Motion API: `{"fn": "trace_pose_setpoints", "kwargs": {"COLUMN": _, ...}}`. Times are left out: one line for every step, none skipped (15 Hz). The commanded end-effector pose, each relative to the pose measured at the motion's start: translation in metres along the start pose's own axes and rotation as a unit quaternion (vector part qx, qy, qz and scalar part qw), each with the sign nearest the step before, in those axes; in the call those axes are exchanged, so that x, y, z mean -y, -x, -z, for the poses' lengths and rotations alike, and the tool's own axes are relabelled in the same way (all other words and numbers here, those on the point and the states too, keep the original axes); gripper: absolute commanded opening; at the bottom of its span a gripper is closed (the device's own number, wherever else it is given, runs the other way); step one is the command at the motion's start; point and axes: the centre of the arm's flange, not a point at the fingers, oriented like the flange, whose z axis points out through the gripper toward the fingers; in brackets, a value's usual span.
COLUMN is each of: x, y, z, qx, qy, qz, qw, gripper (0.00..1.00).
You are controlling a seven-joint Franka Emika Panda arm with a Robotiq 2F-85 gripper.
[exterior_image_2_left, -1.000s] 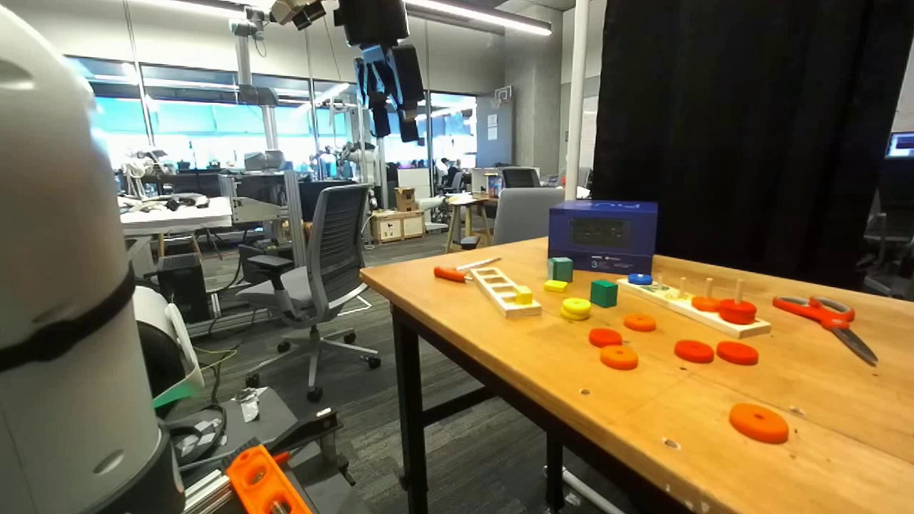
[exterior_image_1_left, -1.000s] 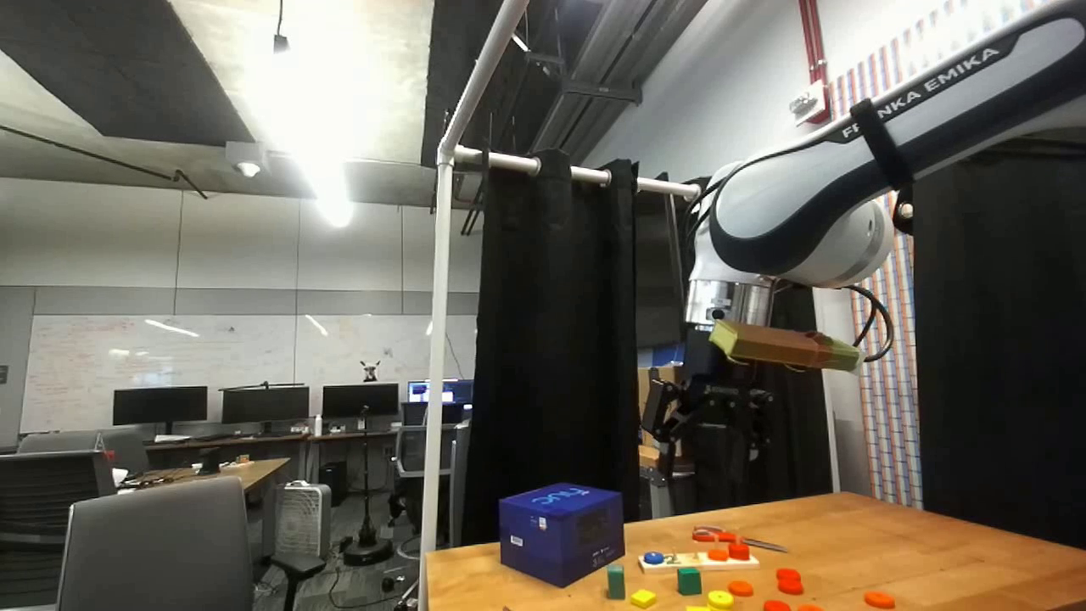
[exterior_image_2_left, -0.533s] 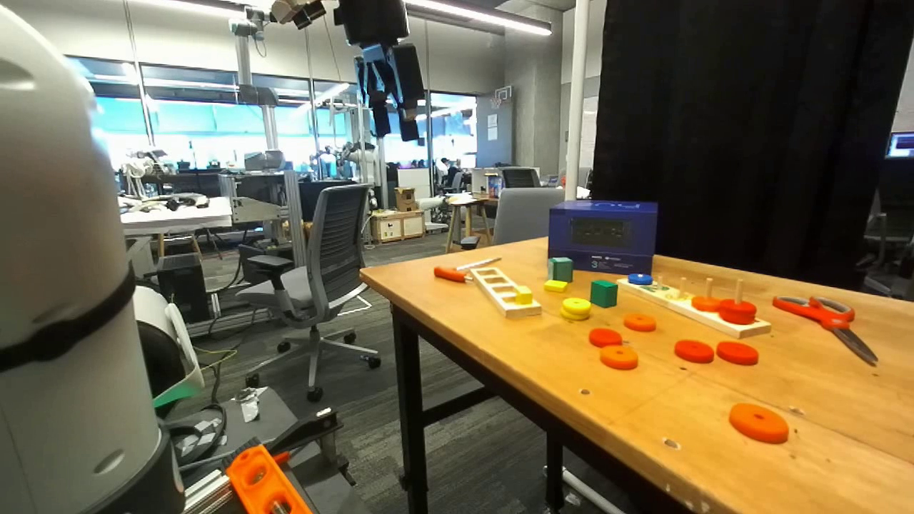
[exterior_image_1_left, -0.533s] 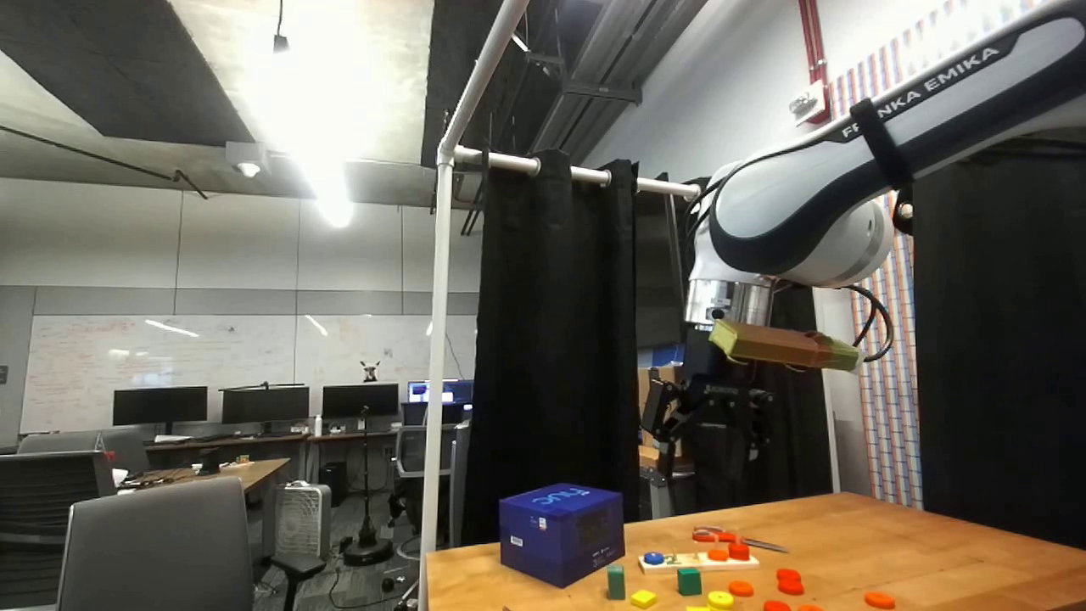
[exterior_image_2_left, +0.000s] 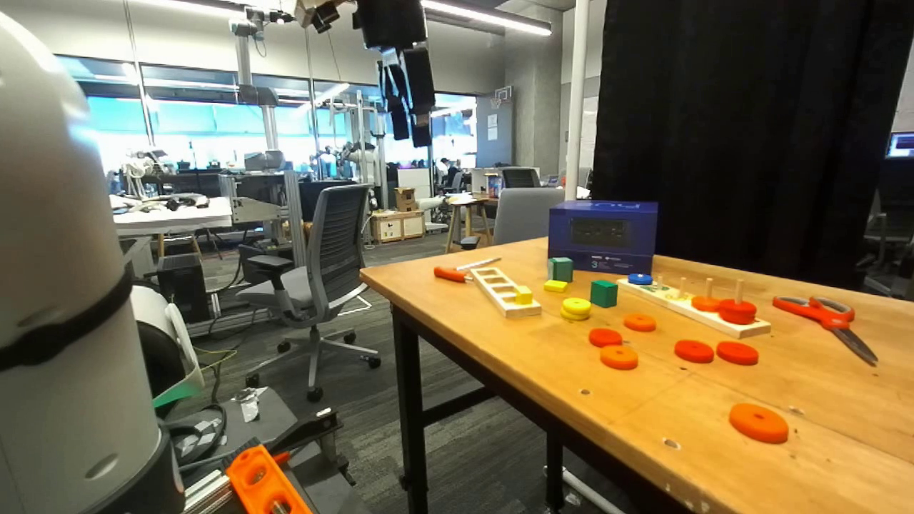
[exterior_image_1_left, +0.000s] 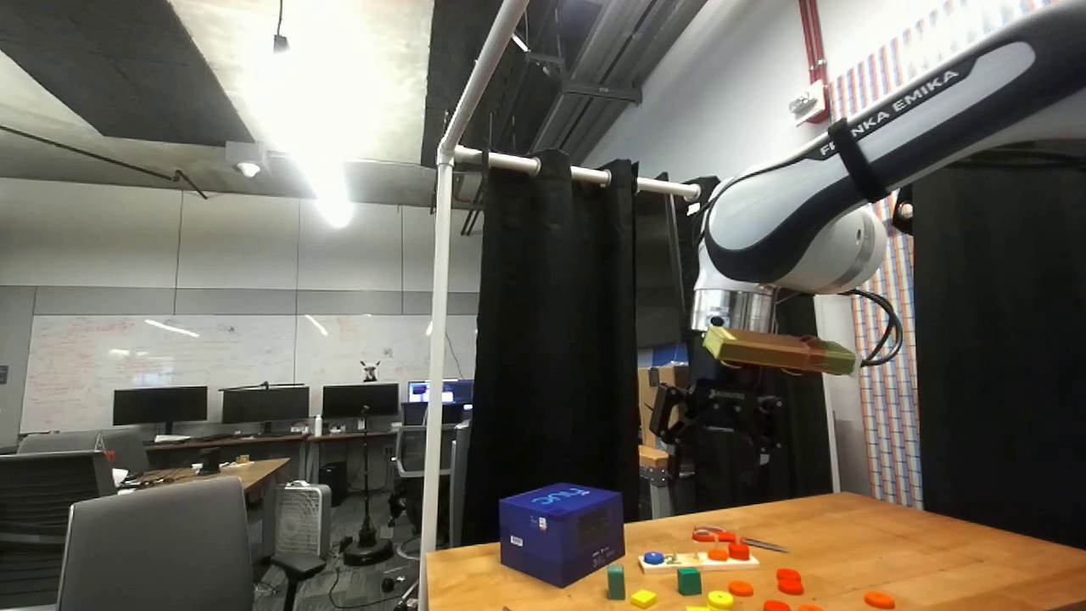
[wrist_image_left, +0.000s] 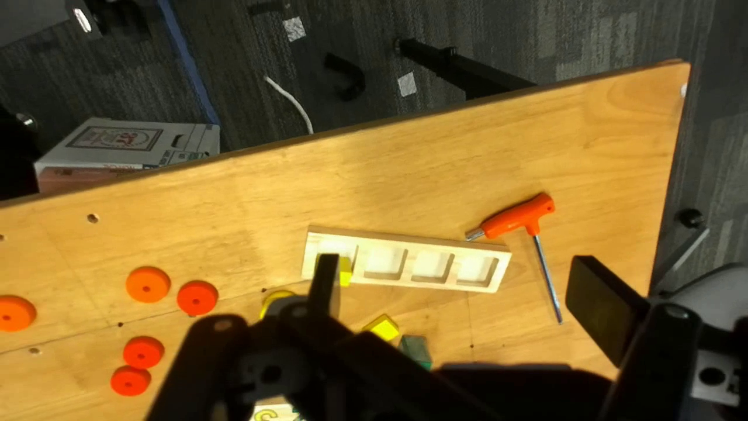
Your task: Detach an orange disc from the wooden rack and put it on the table
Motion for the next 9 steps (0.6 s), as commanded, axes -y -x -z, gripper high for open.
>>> {"fn": "trace_pose_setpoints", "kwargs": {"x": 0.01, "y": -0.05, "z": 0.015, "qx": 0.007, "qy": 0.005, "qz": -0.1, "qw": 0.995, "gripper": 1.0}}
{"fn": "trace_pose_setpoints", "kwargs": {"x": 0.013, "y": -0.067, "z": 0.019, "qx": 0.008, "qy": 0.0, "qz": -0.127, "qw": 0.9918, "gripper": 1.0}}
{"fn": "trace_pose_setpoints", "kwargs": {"x": 0.015, "y": -0.078, "z": 0.02, "qx": 0.009, "qy": -0.002, "qz": -0.154, "qw": 0.988, "gripper": 1.0}}
{"fn": "trace_pose_setpoints", "kwargs": {"x": 0.018, "y": -0.092, "z": 0.021, "qx": 0.012, "qy": -0.001, "qz": -0.181, "qw": 0.9834, "gripper": 1.0}}
{"fn": "trace_pose_setpoints", "kwargs": {"x": 0.02, "y": -0.102, "z": 0.02, "qx": 0.016, "qy": -0.002, "qz": -0.207, "qw": 0.9783, "gripper": 1.0}}
{"fn": "trace_pose_setpoints", "kwargs": {"x": 0.02, "y": -0.115, "z": 0.017, "qx": 0.022, "qy": 0.002, "qz": -0.234, "qw": 0.972, "gripper": 1.0}}
{"fn": "trace_pose_setpoints", "kwargs": {"x": 0.02, "y": -0.123, "z": 0.014, "qx": 0.026, "qy": 0.002, "qz": -0.26, "qw": 0.9653, "gripper": 1.0}}
{"fn": "trace_pose_setpoints", "kwargs": {"x": 0.018, "y": -0.132, "z": 0.011, "qx": 0.032, "qy": 0.002, "qz": -0.286, "qw": 0.9578, "gripper": 1.0}}
{"fn": "trace_pose_setpoints", "kwargs": {"x": 0.014, "y": -0.139, "z": 0.007, "qx": 0.038, "qy": 0.006, "qz": -0.311, "qw": 0.9497, "gripper": 1.0}}
